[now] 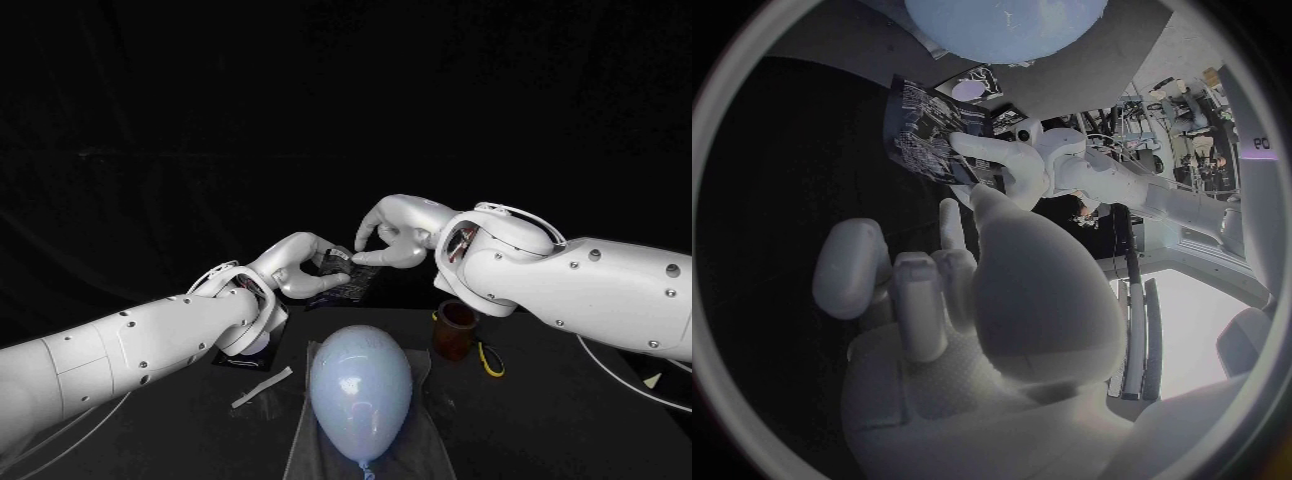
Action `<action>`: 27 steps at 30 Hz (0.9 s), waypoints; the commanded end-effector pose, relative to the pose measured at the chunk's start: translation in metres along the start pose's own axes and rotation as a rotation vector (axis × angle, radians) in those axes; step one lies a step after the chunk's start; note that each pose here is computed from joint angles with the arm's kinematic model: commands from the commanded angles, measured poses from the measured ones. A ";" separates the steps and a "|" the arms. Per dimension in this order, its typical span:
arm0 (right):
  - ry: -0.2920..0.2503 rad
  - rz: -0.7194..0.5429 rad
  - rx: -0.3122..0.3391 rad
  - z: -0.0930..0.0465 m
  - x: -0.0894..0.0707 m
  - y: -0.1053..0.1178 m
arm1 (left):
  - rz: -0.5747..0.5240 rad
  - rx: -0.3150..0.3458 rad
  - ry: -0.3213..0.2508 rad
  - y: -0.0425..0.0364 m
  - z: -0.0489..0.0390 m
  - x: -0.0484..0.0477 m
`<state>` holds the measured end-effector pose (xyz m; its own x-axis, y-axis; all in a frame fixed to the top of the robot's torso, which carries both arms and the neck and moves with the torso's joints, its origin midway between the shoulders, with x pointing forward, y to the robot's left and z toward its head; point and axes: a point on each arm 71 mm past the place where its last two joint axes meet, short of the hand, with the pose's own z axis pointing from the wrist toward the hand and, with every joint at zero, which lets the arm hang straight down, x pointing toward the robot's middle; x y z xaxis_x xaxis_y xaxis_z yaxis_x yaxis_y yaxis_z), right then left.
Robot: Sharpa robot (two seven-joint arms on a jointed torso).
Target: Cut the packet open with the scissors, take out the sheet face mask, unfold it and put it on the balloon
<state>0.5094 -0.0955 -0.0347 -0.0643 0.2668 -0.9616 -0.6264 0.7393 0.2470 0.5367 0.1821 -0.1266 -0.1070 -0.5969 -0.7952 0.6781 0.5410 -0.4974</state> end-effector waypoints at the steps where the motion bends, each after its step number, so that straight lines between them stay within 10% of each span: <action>1: 0.008 -0.021 -0.003 -0.001 0.001 0.001 | -0.009 -0.002 0.013 -0.0008 0.0010 0.0005; 27: 0.083 -0.094 0.025 0.004 0.015 -0.003 | -0.012 0.001 0.014 -0.0026 0.0010 0.0011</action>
<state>0.5138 -0.0907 -0.0467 -0.0662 0.1913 -0.9793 -0.6186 0.7622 0.1907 0.5357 0.1808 -0.1273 -0.1198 -0.5945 -0.7952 0.6731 0.5401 -0.5052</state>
